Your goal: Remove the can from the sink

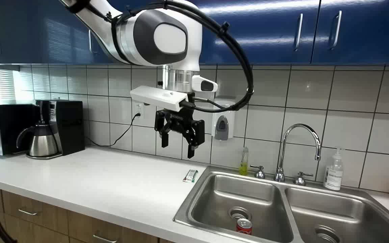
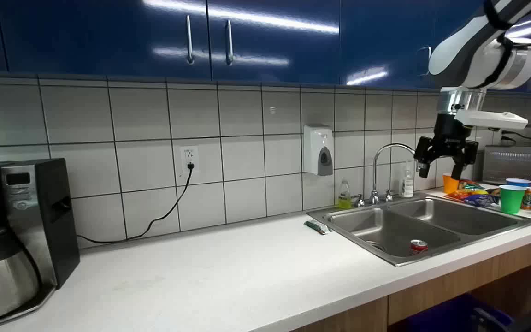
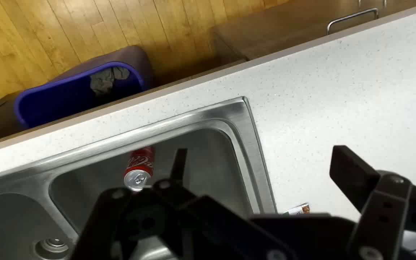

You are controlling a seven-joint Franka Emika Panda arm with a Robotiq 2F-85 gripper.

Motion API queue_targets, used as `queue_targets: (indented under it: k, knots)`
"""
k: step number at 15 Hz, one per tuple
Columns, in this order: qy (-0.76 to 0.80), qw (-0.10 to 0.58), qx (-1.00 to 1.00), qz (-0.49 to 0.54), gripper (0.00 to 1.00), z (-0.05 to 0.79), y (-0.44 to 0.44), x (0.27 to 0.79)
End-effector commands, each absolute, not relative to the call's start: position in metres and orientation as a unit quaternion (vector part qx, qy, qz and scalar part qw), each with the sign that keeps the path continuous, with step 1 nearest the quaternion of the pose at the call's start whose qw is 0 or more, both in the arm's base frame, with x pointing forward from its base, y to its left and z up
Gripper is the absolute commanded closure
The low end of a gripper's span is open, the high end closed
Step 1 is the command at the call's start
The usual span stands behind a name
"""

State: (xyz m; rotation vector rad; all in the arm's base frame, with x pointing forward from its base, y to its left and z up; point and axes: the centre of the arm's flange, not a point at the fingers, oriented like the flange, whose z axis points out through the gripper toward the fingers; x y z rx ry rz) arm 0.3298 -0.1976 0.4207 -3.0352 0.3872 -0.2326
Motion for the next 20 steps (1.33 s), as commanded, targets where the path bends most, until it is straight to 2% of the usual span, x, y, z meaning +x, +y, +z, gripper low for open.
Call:
queue_targets:
  k: [1,8,20]
  knots:
    - [0.126,0.036,-0.988,-0.076,0.00,0.420,-0.198,0.330]
    - [0.126,0.036,-0.988,-0.076,0.00,0.420,-0.198,0.330]
    - [0.242,0.021,-0.963,-0.114,0.00,0.338,-0.281,0.436]
